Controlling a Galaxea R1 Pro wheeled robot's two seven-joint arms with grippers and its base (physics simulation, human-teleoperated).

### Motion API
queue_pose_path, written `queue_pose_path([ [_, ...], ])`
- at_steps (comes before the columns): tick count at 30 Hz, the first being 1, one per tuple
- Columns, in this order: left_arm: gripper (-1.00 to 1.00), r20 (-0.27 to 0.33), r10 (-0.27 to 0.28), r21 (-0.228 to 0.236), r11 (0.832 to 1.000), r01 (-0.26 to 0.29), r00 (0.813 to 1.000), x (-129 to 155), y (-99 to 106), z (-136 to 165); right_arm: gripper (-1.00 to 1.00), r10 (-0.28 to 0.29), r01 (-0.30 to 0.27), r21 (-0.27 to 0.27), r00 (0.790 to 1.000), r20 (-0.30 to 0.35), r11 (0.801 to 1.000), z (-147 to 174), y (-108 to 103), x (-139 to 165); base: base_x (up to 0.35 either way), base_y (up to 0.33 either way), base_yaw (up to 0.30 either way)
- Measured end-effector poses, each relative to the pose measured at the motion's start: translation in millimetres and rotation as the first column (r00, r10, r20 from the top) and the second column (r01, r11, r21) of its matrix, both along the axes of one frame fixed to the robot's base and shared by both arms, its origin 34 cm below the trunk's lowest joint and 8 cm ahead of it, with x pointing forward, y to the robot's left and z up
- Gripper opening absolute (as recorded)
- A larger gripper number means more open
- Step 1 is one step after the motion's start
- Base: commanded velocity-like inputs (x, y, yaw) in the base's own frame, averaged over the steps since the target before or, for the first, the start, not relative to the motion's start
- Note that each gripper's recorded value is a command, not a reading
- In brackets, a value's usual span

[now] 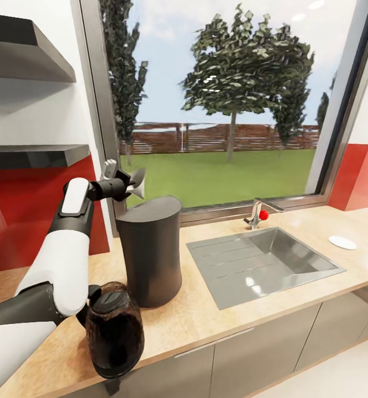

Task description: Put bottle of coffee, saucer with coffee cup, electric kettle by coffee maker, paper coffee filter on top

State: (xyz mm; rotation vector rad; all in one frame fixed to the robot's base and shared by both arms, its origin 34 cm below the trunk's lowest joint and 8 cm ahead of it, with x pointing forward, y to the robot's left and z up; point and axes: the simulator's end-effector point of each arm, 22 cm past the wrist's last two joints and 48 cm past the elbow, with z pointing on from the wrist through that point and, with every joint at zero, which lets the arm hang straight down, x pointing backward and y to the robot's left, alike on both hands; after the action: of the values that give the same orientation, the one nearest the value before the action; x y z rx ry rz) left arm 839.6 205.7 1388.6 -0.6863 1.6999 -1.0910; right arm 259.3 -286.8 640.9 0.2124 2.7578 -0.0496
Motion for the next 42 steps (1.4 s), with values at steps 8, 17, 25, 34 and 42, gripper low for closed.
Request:
queue_pose_path([
  [8, -1.0, -0.02, -0.002, 0.004, 1.0, 0.002, 1.0, 0.3, -1.0, -9.4, 1.0, 0.0, 0.0, 0.0, 1.0, 0.0, 1.0, 0.0, 0.0, 0.0, 0.001, 0.0, 0.0],
  [17, -1.0, -0.034, -0.005, 0.003, 1.0, 0.005, 0.999, -0.1, -0.3, -16.7, 1.0, 0.0, 0.0, 0.0, 1.0, 0.0, 1.0, 0.0, 0.0, 0.0, 0.0, 0.0, 0.0],
  [25, -1.0, -0.037, -0.007, 0.004, 1.0, 0.007, 0.999, -0.2, -1.0, -18.0, 1.0, 0.0, 0.0, 0.0, 1.0, 0.0, 1.0, 0.0, 0.0, 0.0, 0.0, 0.0, 0.0],
  [34, 1.0, -0.037, -0.009, 0.006, 1.0, 0.009, 0.999, -0.2, -2.3, -17.9, 1.0, 0.0, 0.0, 0.0, 1.0, 0.0, 1.0, 0.0, 0.0, 0.0, 0.0, 0.0, 0.0],
  [42, 1.0, -0.038, -0.009, 0.005, 1.0, 0.009, 0.999, -0.2, -2.5, -18.5, 1.0, 0.0, 0.0, 0.0, 1.0, 0.0, 1.0, 0.0, 0.0, 0.0, 0.0, 0.0, 0.0],
])
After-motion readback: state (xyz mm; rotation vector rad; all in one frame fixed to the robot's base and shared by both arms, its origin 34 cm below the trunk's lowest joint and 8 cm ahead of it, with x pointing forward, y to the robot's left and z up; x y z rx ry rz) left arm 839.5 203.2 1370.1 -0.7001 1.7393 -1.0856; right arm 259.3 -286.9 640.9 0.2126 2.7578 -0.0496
